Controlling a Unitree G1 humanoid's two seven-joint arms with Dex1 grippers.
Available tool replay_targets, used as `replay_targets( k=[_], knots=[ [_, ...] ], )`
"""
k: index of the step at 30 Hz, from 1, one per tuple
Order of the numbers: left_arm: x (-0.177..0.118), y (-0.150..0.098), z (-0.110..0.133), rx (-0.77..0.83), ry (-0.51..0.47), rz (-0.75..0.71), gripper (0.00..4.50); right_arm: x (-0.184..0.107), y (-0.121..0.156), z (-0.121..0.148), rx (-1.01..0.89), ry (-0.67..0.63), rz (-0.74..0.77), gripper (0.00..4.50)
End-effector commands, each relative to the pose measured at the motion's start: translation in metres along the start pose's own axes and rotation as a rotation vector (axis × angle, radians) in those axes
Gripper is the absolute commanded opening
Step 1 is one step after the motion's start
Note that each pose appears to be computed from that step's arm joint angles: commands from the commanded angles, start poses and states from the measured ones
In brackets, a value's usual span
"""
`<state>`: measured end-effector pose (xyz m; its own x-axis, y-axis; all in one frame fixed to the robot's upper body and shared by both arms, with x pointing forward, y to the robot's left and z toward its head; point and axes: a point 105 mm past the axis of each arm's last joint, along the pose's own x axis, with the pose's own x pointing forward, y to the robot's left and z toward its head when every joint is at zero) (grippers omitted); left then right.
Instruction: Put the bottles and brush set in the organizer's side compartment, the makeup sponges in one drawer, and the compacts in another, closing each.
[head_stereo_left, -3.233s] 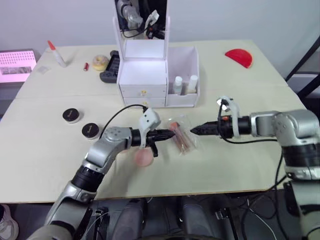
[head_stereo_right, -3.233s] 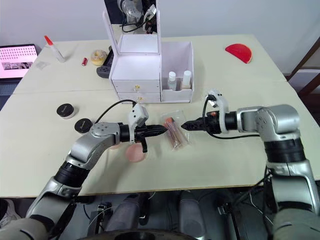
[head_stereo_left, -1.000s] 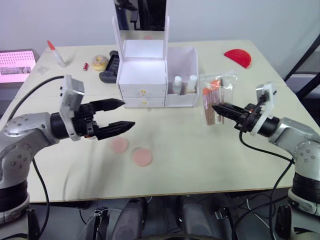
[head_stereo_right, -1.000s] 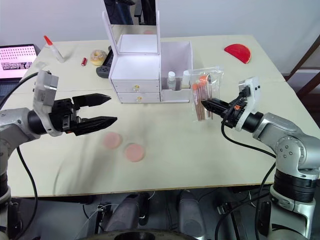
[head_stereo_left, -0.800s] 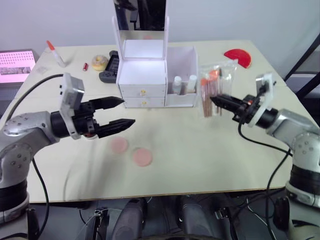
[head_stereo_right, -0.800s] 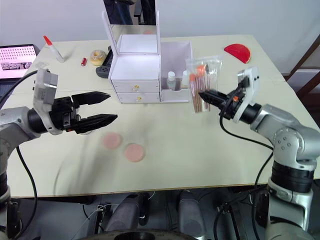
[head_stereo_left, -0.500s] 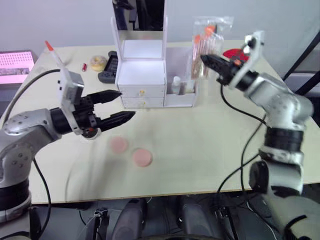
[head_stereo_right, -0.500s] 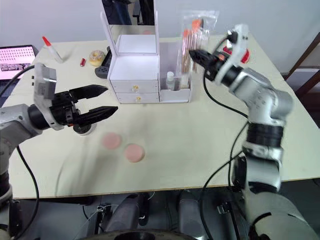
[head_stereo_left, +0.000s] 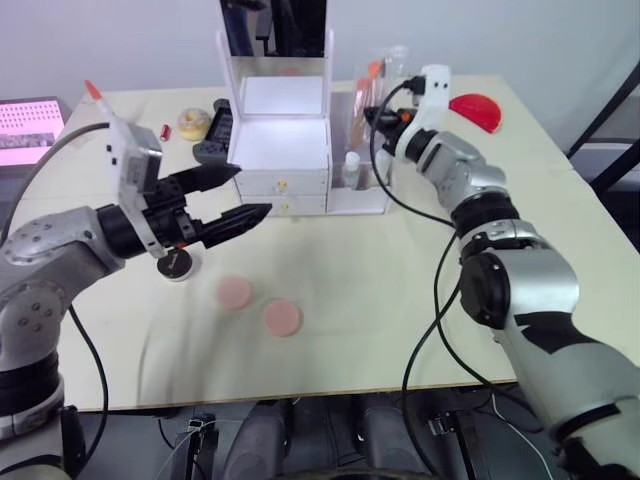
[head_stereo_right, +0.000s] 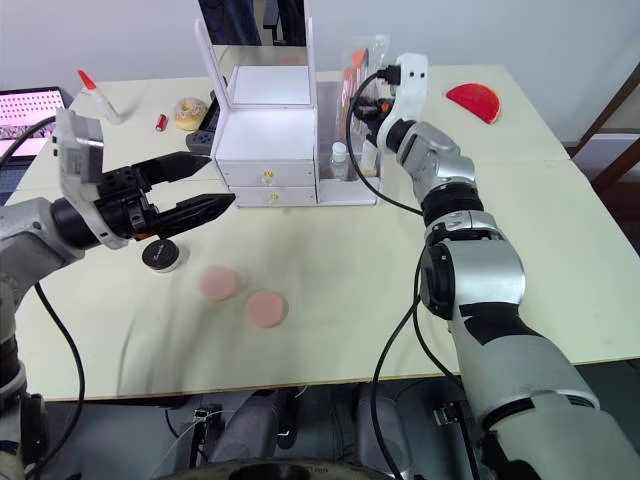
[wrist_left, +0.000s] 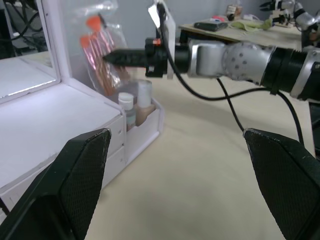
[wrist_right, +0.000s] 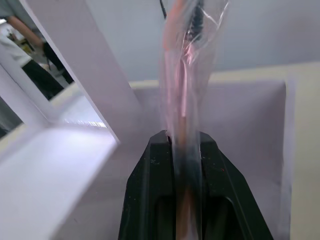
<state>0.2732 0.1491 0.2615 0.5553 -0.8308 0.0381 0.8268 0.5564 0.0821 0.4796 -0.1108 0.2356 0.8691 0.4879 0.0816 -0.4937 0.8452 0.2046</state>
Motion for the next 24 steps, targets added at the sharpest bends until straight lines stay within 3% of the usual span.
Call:
replay_targets(
  k=[1, 5, 10, 14, 24],
  knots=[
    [-0.004, -0.004, 0.015, 0.053, -0.039, -0.002, 4.46, 0.007, 0.014, 0.03, -0.042, -0.086, 0.021, 0.0],
    [-0.003, -0.004, 0.013, 0.047, -0.037, -0.003, 4.46, 0.011, 0.018, 0.032, -0.045, -0.091, 0.016, 0.0],
    [-0.004, -0.005, 0.012, 0.044, -0.034, -0.003, 4.5, 0.013, 0.023, 0.035, -0.047, -0.099, 0.026, 2.24],
    [-0.004, -0.006, 0.011, 0.041, -0.03, -0.004, 4.5, 0.014, 0.025, 0.034, -0.057, -0.093, 0.031, 4.3],
    [-0.01, 0.0, 0.008, 0.045, -0.012, 0.017, 4.5, 0.001, 0.02, 0.067, -0.096, -0.159, 0.113, 4.41]
  ],
)
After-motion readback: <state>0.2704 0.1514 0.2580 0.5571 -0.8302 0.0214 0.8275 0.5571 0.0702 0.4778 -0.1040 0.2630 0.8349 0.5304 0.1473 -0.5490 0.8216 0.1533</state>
